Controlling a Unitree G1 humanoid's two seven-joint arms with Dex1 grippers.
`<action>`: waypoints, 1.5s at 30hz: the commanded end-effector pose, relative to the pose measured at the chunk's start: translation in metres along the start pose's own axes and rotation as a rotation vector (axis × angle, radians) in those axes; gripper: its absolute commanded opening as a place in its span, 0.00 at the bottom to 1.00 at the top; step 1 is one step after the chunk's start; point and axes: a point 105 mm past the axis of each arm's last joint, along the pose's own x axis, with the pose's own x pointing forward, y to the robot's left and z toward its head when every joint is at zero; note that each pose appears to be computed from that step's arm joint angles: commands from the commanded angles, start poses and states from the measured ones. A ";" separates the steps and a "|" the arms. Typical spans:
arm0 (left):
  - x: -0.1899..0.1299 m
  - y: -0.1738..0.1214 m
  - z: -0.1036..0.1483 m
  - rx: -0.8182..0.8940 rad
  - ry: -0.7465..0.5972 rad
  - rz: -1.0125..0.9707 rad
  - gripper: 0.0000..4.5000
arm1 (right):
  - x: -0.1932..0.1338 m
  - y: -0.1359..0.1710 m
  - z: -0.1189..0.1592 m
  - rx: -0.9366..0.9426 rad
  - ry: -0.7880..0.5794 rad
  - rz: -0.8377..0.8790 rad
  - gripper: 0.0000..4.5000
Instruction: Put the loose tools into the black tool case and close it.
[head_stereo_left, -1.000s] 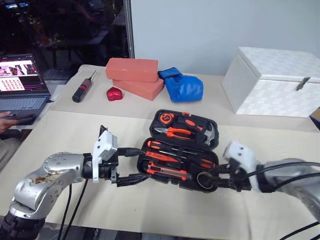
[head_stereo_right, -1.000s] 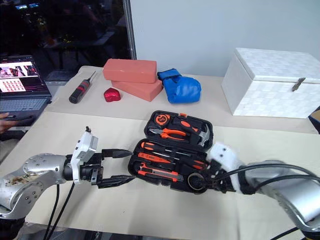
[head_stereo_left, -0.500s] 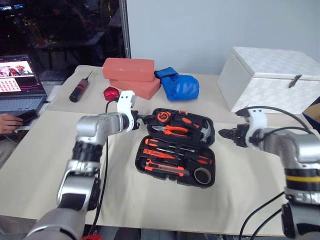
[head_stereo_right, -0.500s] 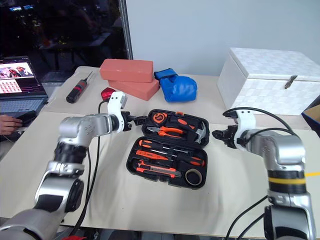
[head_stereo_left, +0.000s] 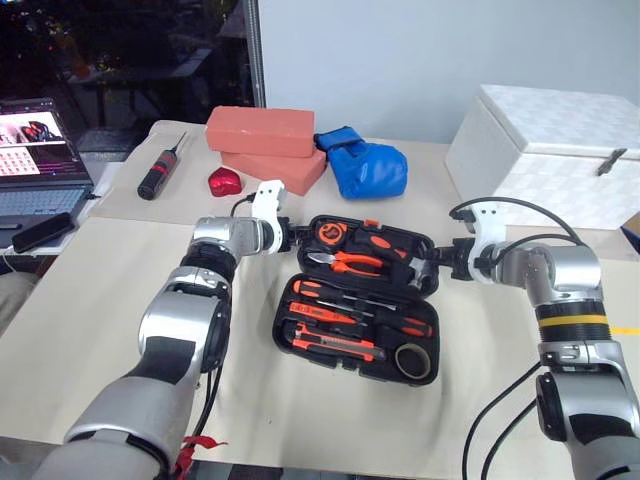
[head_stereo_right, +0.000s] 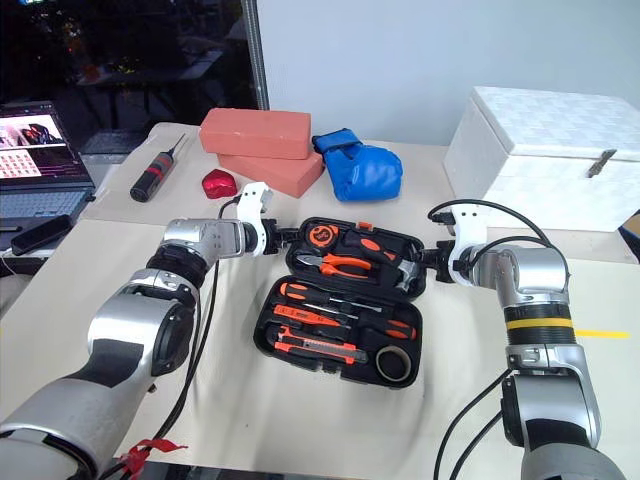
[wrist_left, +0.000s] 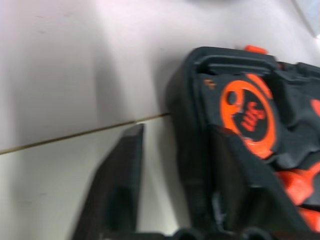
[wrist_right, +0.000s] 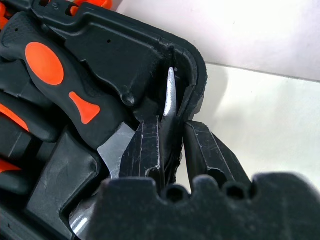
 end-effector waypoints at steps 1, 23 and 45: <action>-0.003 -0.020 0.021 0.048 -0.058 -0.105 0.05 | -0.001 0.007 0.012 -0.021 -0.062 0.039 0.06; -0.079 -0.062 -0.040 1.009 -0.316 -0.256 0.00 | -0.082 0.045 0.030 -0.484 -0.626 0.140 0.05; -0.194 -0.064 -0.066 0.443 0.136 -0.677 0.37 | -0.162 0.063 -0.097 -0.615 -0.192 0.336 0.01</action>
